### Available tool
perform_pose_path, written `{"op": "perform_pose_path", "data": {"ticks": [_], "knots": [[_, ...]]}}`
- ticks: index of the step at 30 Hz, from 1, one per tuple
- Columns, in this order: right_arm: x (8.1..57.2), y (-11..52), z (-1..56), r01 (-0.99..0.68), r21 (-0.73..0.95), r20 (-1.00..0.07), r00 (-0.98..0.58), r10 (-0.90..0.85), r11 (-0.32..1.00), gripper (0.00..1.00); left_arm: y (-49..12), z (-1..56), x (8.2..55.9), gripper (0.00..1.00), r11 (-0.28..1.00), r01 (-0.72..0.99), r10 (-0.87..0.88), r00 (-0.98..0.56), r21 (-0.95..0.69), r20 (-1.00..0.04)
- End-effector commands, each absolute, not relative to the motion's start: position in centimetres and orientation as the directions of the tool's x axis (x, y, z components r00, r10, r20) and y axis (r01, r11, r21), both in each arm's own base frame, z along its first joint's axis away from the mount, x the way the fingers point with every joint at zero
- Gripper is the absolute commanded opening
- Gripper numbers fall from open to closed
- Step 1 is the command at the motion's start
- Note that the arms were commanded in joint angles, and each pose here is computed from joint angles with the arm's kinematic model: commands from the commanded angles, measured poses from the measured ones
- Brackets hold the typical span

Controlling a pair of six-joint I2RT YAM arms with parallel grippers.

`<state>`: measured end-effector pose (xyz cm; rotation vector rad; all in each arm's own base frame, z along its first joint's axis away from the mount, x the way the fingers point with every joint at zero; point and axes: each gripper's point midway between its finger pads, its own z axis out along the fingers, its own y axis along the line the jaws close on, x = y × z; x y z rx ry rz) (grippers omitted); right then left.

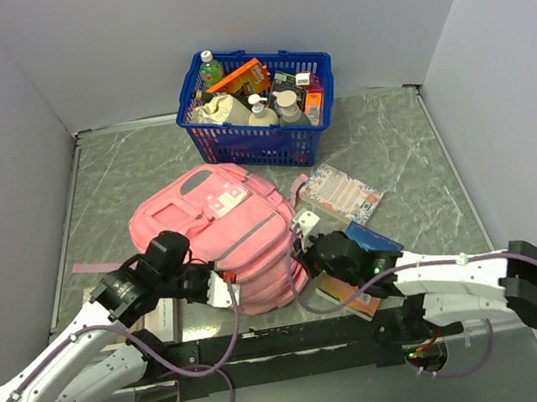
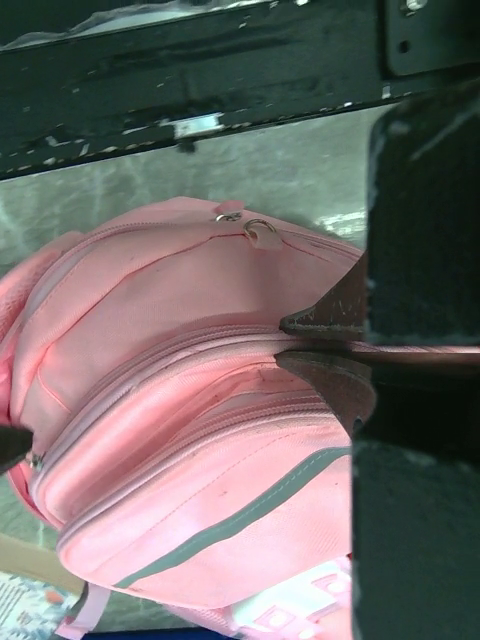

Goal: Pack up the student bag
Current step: Zip the student bag at the center of the board.

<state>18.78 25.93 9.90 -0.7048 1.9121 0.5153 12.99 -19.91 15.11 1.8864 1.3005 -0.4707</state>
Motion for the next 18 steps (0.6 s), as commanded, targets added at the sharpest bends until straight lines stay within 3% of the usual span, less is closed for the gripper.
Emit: {"op": "perform_pose_path", "data": {"ticks": [1,6,13,18], "knots": [[23.2,24.8,10.2,-0.603,-0.022,-0.91,-0.319,-0.266,0.798,0.0,-18.8,17.1,10.7,0.01,-0.241,0.896,0.591,0.44,0.373,-0.676],[25.4,25.4,10.6,-0.592,-0.036,-0.913,-0.307,-0.267,0.805,0.0,-17.8,16.4,10.7,0.01,-0.202,0.899,0.614,0.424,0.388,-0.665],[23.4,27.1,13.8,-0.665,0.082,-0.947,-0.283,-0.149,0.742,0.0,-20.5,19.2,14.0,0.64,-0.01,0.889,0.543,0.39,0.459,-0.744],[22.0,27.7,14.3,-0.698,0.12,-0.948,-0.293,-0.128,0.706,0.0,-24.7,21.3,13.6,0.72,-0.025,0.944,0.437,0.305,0.328,-0.846]]}}
